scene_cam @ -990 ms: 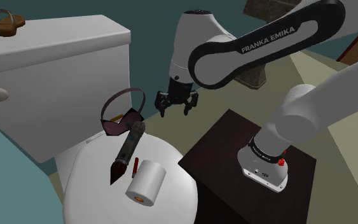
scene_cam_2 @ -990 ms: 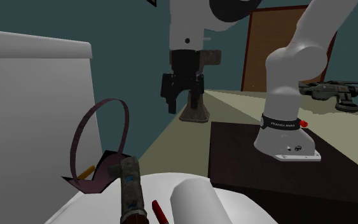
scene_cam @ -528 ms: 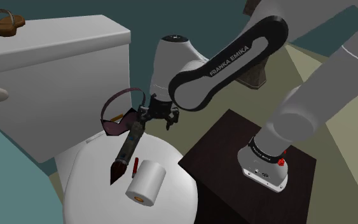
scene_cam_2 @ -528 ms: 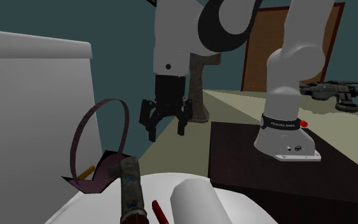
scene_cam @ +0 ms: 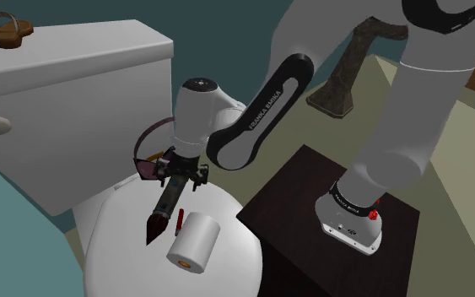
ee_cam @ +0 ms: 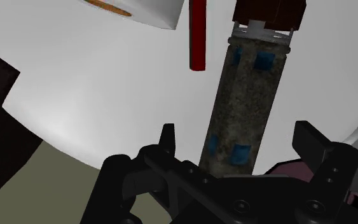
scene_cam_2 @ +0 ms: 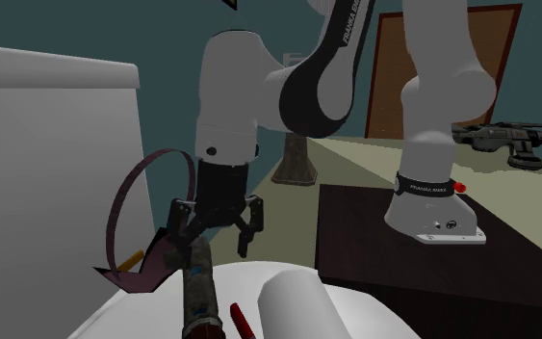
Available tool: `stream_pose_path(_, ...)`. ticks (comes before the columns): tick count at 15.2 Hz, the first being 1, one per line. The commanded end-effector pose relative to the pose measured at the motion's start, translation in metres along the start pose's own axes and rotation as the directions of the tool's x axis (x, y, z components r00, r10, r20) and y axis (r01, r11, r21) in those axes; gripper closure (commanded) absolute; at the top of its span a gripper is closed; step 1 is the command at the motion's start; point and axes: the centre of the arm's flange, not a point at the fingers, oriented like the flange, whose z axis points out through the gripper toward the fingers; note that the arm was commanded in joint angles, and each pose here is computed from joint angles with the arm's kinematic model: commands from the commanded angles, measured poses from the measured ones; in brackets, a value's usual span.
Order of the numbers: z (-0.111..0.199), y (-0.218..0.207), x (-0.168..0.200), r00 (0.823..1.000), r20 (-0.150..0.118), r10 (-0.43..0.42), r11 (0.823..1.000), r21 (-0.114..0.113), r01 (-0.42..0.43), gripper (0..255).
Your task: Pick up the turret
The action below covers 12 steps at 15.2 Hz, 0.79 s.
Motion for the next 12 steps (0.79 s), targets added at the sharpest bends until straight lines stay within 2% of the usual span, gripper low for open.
stream_pose_path(1, 0.022, -0.017, -0.001, 0.999, 0.000, 0.036, 0.999, 0.016, -0.036, 0)
stream_pose_path(2, 0.030, -0.024, -0.001, 0.999, 0.001, 0.051, 0.998, 0.023, -0.051, 0)
stream_pose_path(9, 0.067, -0.017, 0.002, 0.999, 0.001, 0.051, 0.998, 0.023, -0.051, 0)
stream_pose_path(12, 0.070, -0.017, 0.002, 0.999, 0.001, 0.051, 0.998, 0.023, -0.051, 0)
